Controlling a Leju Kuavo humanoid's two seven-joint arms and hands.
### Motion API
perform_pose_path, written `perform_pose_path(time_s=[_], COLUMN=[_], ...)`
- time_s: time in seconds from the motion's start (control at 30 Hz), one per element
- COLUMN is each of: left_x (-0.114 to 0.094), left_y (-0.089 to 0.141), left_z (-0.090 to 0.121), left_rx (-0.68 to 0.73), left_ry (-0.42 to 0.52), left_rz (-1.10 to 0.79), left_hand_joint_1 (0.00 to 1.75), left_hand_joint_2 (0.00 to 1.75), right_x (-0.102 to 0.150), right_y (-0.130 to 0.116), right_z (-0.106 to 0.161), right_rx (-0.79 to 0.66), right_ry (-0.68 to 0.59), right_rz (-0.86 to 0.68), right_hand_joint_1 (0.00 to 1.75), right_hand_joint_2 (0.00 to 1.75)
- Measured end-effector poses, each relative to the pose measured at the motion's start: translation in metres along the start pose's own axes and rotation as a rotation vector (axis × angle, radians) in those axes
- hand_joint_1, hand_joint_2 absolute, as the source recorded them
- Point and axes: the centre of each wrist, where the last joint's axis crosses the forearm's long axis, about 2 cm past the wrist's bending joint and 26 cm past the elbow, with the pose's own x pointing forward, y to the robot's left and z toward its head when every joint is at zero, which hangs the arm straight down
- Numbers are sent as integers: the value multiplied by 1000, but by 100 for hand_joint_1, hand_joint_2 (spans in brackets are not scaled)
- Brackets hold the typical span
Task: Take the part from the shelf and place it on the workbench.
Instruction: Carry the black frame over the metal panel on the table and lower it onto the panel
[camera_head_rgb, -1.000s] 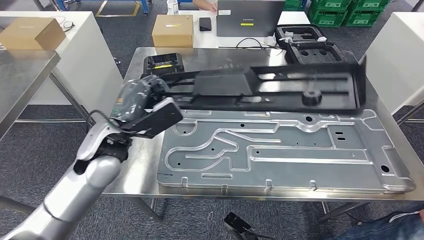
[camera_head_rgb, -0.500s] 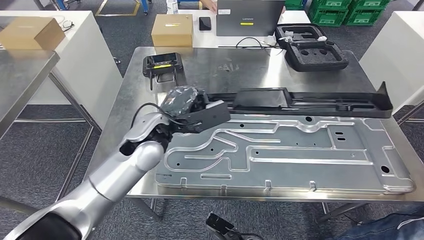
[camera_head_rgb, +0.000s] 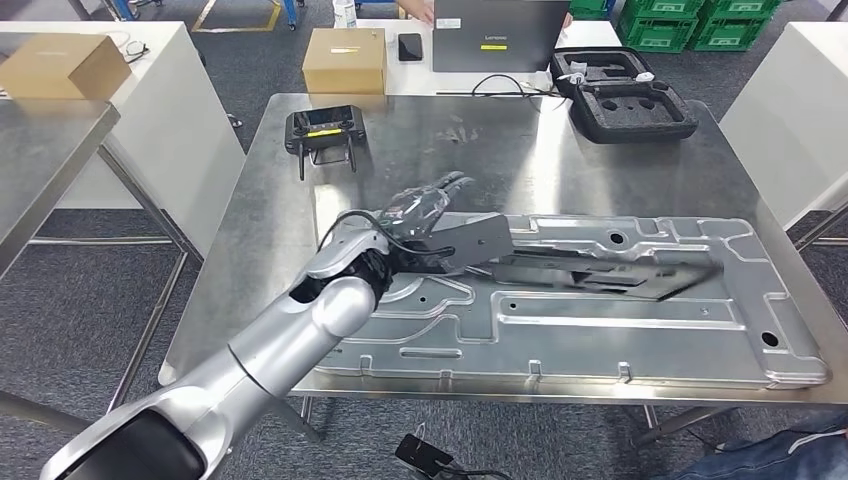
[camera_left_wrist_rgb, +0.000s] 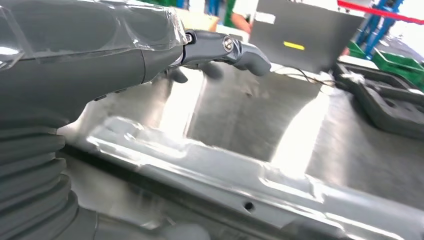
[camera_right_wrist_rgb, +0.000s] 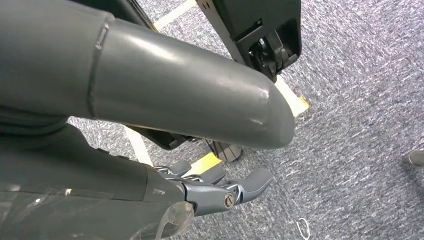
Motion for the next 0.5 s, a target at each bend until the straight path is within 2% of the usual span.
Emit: perform_pose_path(time_s=[0.3,0.5], left_x=[5,1], left_y=[-19,-13], left_z=[-2,0], left_rx=[-74,50], left_ry=[-55,-2], left_rz=[193,99], left_hand_joint_1=[0,0], left_hand_joint_2=[0,0], right_x=[-2,-6], right_y=[0,2], right_z=[0,1], right_rx=[-14,-23], right_ry=[10,18], right_rz=[-12,-35], right_hand_joint_1=[0,0], right_hand_joint_2=[0,0])
